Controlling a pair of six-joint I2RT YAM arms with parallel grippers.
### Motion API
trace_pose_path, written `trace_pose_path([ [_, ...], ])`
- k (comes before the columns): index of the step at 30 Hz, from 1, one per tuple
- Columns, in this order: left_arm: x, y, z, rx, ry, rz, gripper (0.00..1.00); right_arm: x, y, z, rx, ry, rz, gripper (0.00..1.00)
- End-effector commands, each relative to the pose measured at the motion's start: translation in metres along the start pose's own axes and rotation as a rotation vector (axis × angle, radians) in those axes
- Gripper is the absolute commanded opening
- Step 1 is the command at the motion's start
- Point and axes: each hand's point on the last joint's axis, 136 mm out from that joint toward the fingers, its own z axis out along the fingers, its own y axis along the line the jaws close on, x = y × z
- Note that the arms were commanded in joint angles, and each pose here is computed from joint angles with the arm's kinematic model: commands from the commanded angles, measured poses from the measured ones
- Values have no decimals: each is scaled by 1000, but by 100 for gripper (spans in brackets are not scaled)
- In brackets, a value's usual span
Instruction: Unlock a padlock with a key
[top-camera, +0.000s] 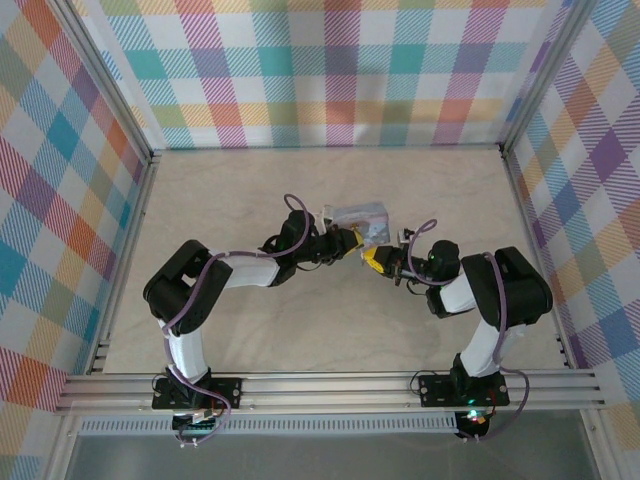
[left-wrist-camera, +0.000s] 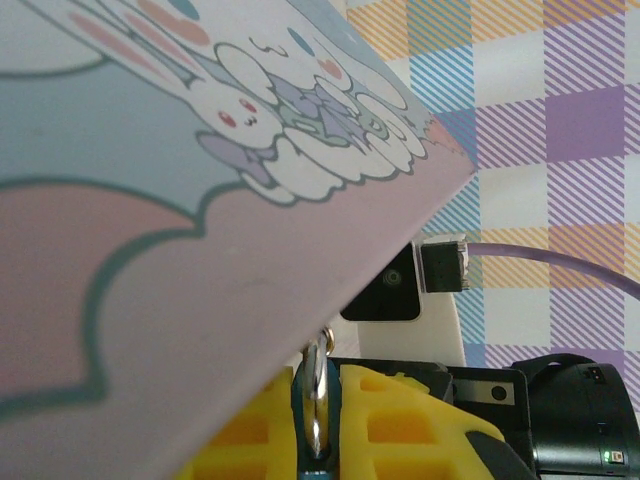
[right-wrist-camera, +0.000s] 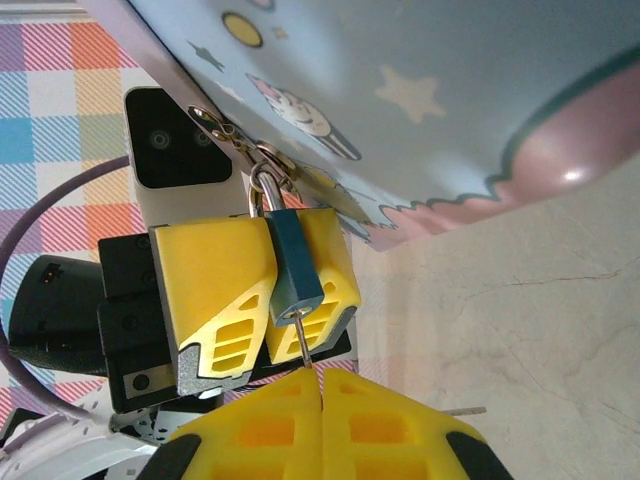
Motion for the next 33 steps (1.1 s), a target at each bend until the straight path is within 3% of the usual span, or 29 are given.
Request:
trace_pose_path([
  [1,8,-27,-2,107,43,37,5,-16,8,1,-23,-76,19,0],
  [6,7,-26,-2,105,37,34,5,-17,7,2,-22,-85,80,0],
  [33,14,-25,1,100,44,32,3,-17,10,15,-23,-175,59,0],
])
